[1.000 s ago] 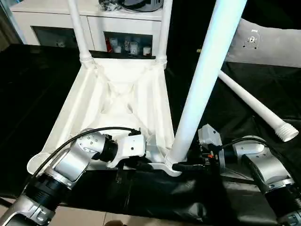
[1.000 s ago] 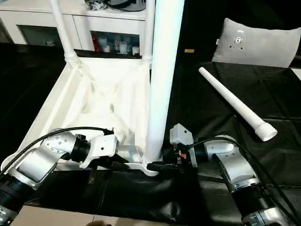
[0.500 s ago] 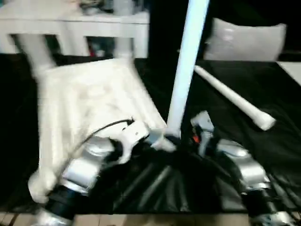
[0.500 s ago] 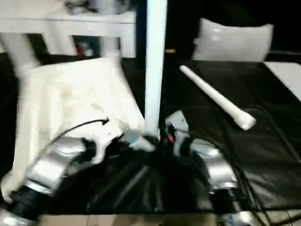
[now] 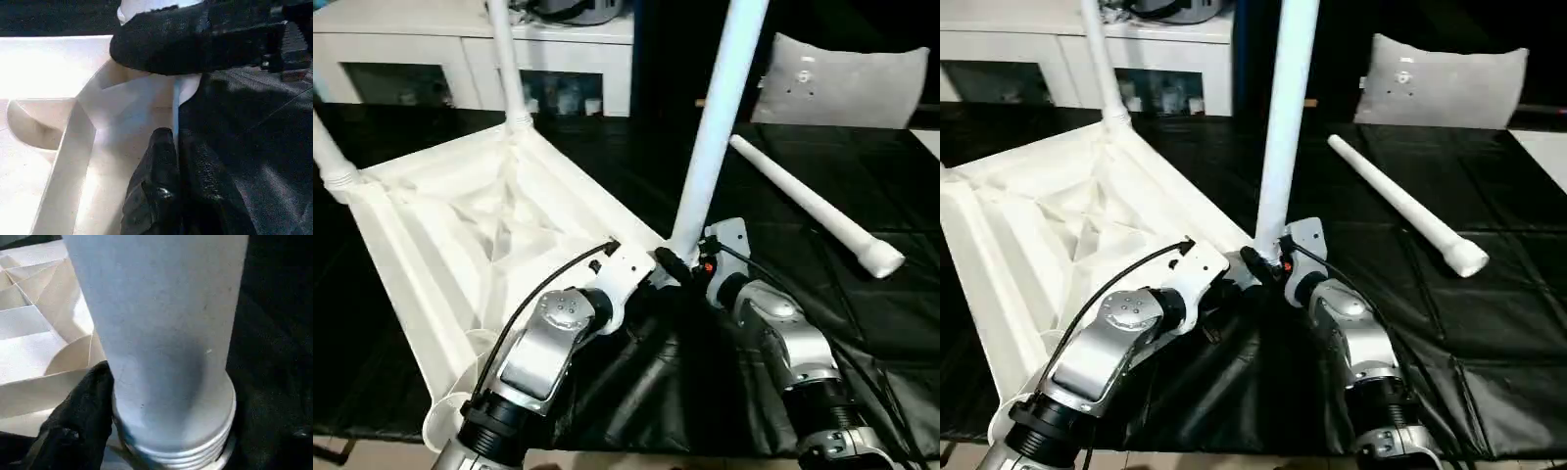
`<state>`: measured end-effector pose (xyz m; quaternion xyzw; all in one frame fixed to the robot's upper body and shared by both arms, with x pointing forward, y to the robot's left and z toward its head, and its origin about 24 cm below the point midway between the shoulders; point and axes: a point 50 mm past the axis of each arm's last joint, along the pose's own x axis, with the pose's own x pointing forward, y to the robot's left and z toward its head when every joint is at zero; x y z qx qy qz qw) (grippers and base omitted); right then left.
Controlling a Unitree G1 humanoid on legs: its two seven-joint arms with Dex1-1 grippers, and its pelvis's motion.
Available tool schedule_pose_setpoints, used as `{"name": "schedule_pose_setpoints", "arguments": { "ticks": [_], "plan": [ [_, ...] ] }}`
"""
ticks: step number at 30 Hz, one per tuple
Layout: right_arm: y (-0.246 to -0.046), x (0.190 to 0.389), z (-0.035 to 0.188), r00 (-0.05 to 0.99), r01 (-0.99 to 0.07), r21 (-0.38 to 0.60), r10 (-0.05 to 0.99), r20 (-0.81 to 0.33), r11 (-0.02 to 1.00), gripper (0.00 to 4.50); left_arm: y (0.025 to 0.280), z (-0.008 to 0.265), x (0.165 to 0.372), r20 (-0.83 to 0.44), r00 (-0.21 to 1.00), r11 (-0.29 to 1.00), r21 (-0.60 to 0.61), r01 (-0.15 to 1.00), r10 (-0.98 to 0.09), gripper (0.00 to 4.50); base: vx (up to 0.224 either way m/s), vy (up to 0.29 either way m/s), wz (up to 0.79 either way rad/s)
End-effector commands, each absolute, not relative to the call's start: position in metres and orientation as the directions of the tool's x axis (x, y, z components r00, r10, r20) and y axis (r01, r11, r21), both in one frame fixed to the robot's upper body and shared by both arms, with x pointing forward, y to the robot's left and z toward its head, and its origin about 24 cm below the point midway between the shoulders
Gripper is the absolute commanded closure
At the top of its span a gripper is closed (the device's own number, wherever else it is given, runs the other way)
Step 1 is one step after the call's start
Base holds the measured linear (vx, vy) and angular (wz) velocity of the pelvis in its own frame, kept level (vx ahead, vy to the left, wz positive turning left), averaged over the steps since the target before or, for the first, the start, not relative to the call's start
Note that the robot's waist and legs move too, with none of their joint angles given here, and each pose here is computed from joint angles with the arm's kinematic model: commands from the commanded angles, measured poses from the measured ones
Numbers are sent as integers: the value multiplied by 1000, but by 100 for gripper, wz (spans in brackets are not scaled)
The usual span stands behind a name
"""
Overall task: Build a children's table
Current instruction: Rotate leg to tighten
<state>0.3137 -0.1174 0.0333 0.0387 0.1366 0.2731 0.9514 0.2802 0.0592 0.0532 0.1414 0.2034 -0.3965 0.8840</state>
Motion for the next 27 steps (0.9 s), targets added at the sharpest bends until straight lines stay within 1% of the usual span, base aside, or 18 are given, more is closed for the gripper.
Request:
{"name": "schedule_pose_setpoints", "arguments": {
  "ticks": [1,2,4,6,8,9,10,12,13,14,16,19,20,22,24,25,26,27],
  "plan": [
    [-120,305,23,791,-526,137,542,-284,839,48,52,58,279,-447,577,603,99,792,-684,450,0,0,0],
    [-121,305,24,789,-531,134,545,-283,837,48,52,57,279,-449,574,600,101,794,-685,450,0,0,0],
    [-130,302,29,769,-576,107,581,-265,811,28,58,56,280,-464,546,565,113,817,-698,450,0,0,0],
    [-137,296,38,715,-660,90,661,-226,746,8,66,54,280,-482,515,531,117,840,-709,450,0,0,0],
    [-137,295,38,708,-670,90,671,-222,737,8,67,54,280,-484,512,528,116,841,-709,450,0,0,0],
    [-144,286,46,612,-770,60,763,-208,635,8,75,52,280,-510,467,479,117,870,-722,450,0,0,0],
    [-145,284,47,596,-785,54,775,-208,618,8,76,52,279,-514,458,470,117,875,-725,450,0,0,0],
    [-153,279,52,526,-838,35,822,-218,545,8,81,50,277,-535,391,388,123,913,-749,450,0,0,0],
    [-160,278,56,495,-859,23,840,-222,512,8,86,49,273,-560,321,314,112,943,-763,450,0,0,0],
    [-160,278,56,495,-859,23,840,-222,512,8,86,49,273,-560,321,314,112,943,-763,450,0,0,0],
    [-165,278,61,467,-878,2,855,-224,480,8,90,47,267,-585,239,229,93,969,-775,450,0,0,0],
    [-168,280,65,442,-892,-16,868,-227,451,8,94,45,263,-607,176,166,73,983,-775,450,0,0,0],
    [-170,279,68,415,-907,-26,879,-234,421,8,96,45,260,-617,132,119,62,991,-776,450,0,0,0],
    [-170,276,71,316,-947,-34,909,-271,319,8,102,44,255,-643,39,26,29,999,-765,450,0,0,0],
    [-169,273,70,244,-969,-52,919,-308,240,8,105,44,254,-659,-8,-22,13,1000,-752,450,0,0,0],
    [-169,272,70,235,-972,-60,920,-315,227,8,106,44,254,-661,-15,-31,12,999,-750,450,0,0,0],
    [-167,270,69,188,-982,-73,922,-340,173,8,108,45,255,-670,-40,-61,9,998,-741,450,0,0,0],
    [-165,269,68,161,-987,-66,924,-348,147,32,109,45,255,-676,-51,-76,8,997,-735,450,0,0,0]
  ]
}}
